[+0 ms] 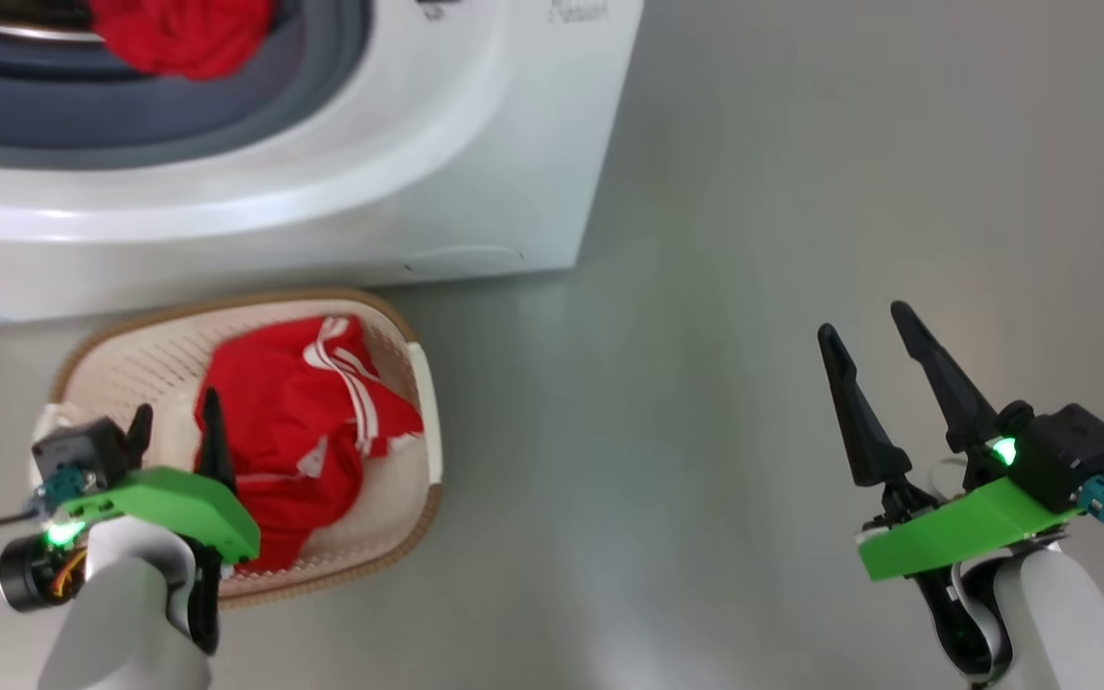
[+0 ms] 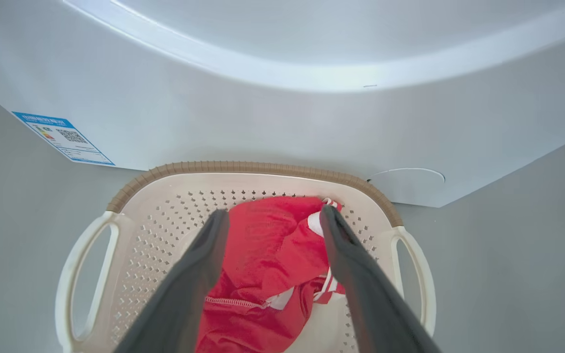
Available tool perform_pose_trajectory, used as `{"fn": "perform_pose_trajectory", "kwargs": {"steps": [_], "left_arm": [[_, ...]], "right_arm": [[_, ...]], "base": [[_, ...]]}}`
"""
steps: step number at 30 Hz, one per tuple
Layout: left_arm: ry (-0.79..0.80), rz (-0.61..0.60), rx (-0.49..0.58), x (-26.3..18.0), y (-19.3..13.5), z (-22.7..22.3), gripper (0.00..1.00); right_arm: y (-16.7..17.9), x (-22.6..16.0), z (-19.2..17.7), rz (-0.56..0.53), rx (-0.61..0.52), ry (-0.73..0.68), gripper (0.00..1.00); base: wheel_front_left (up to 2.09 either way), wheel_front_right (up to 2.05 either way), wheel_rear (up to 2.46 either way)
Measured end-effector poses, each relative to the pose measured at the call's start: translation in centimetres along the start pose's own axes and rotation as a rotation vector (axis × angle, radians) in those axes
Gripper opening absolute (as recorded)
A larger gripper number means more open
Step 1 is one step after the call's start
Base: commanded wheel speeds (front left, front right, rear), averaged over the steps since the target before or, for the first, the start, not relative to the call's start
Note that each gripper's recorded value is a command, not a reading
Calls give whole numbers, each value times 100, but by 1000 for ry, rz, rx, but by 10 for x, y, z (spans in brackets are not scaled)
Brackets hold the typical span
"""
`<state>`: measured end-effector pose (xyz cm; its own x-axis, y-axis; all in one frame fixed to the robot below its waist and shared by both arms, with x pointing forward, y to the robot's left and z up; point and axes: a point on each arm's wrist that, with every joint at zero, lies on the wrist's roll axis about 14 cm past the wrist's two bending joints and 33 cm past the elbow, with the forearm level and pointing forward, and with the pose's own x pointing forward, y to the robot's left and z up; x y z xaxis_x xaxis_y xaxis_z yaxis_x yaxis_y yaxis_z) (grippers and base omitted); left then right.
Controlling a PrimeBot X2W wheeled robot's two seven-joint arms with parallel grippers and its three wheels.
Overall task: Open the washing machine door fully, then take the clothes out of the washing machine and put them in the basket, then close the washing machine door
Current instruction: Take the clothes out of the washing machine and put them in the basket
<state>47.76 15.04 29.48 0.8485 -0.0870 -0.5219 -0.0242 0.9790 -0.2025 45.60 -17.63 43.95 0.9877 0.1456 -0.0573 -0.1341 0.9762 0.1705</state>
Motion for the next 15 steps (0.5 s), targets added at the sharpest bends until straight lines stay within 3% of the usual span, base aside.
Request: {"fn": "perform_pose_trajectory", "kwargs": {"steps": [15], "left_arm": [[-293, -2, 27, -66, 5, 78, 100]], "right_arm": [[24, -19, 30, 65, -9, -58, 100]], "base": [[0, 0, 0]]}}
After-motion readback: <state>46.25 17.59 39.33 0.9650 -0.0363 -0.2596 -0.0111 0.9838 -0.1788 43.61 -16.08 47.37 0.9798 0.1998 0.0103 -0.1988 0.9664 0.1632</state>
